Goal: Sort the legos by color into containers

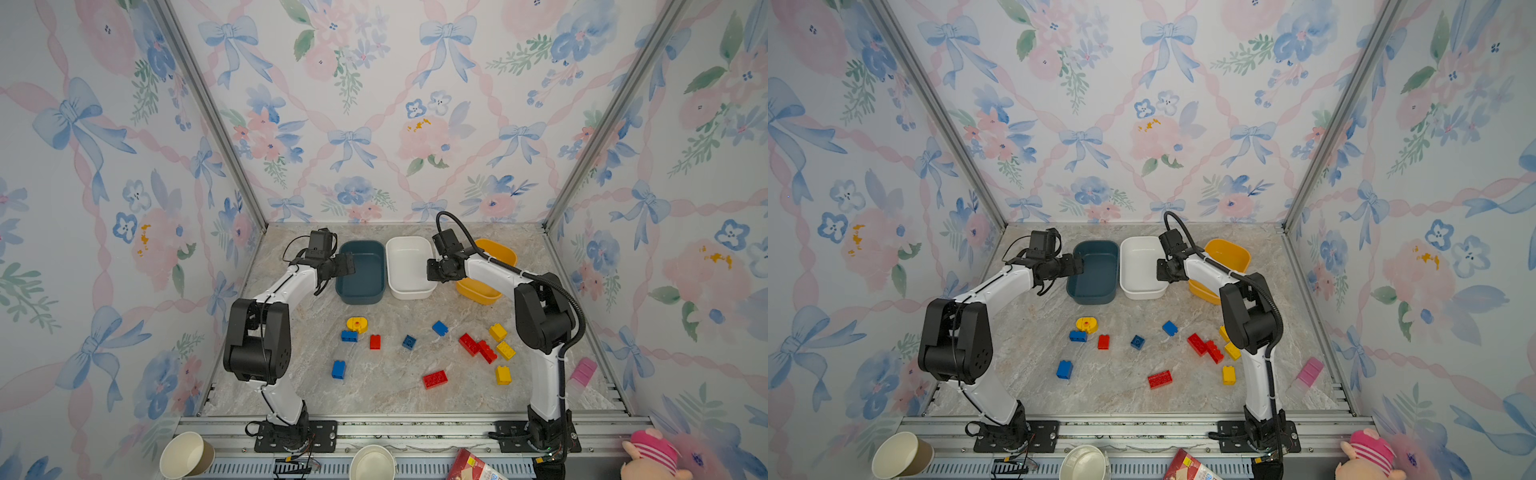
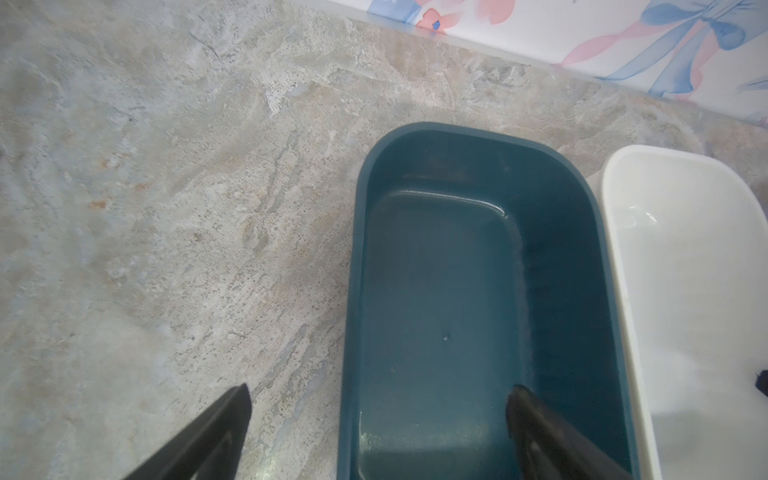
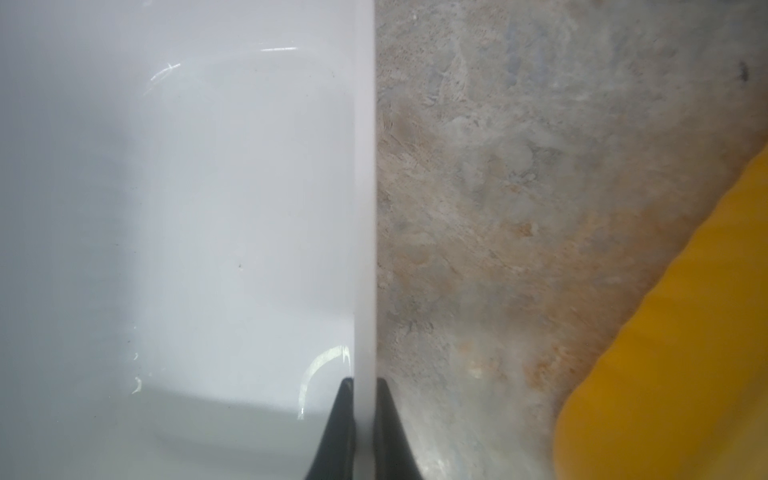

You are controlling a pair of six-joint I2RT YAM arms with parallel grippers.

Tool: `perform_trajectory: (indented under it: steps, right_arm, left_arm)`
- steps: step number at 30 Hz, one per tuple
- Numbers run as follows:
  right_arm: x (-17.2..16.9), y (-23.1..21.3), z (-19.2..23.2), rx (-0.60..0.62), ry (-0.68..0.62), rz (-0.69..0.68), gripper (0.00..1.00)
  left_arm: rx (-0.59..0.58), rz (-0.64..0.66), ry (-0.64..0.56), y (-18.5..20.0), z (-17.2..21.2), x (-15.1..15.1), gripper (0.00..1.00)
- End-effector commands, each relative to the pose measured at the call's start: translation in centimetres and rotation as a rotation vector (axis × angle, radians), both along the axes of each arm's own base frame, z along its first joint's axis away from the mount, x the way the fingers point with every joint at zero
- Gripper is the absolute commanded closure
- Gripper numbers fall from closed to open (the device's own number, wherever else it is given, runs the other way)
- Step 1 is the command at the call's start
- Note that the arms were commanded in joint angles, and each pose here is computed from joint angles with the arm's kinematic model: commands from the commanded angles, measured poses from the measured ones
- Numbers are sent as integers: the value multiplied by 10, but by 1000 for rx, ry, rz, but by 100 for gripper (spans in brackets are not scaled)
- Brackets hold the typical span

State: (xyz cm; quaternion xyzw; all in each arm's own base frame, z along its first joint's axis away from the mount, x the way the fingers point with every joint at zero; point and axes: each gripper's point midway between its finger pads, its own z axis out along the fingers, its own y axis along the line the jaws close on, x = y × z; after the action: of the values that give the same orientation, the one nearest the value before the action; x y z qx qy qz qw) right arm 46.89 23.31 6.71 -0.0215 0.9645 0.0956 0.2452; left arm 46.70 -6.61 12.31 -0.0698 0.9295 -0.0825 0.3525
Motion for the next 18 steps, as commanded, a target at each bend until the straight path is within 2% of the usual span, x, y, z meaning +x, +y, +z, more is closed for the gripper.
perform_trajectory:
  steps: [1,7,9,12,18]
  right_arm:
    - [-23,-2,-6,-22,69,-11,100]
    - [-27,2,-6,-8,85,-18,98]
    - [-29,4,-7,2,100,-18,92]
    - [-28,2,1,15,91,-31,76]
    - [-20,-13,37,50,27,-68,56]
  left_arm:
    - [-15,17,-14,3,6,-3,2]
    - [-14,25,-16,4,7,-3,2]
    - [-15,26,-16,4,6,-3,2]
    - [-17,27,-19,4,8,-2,2]
    - [-21,30,-27,4,11,-1,2]
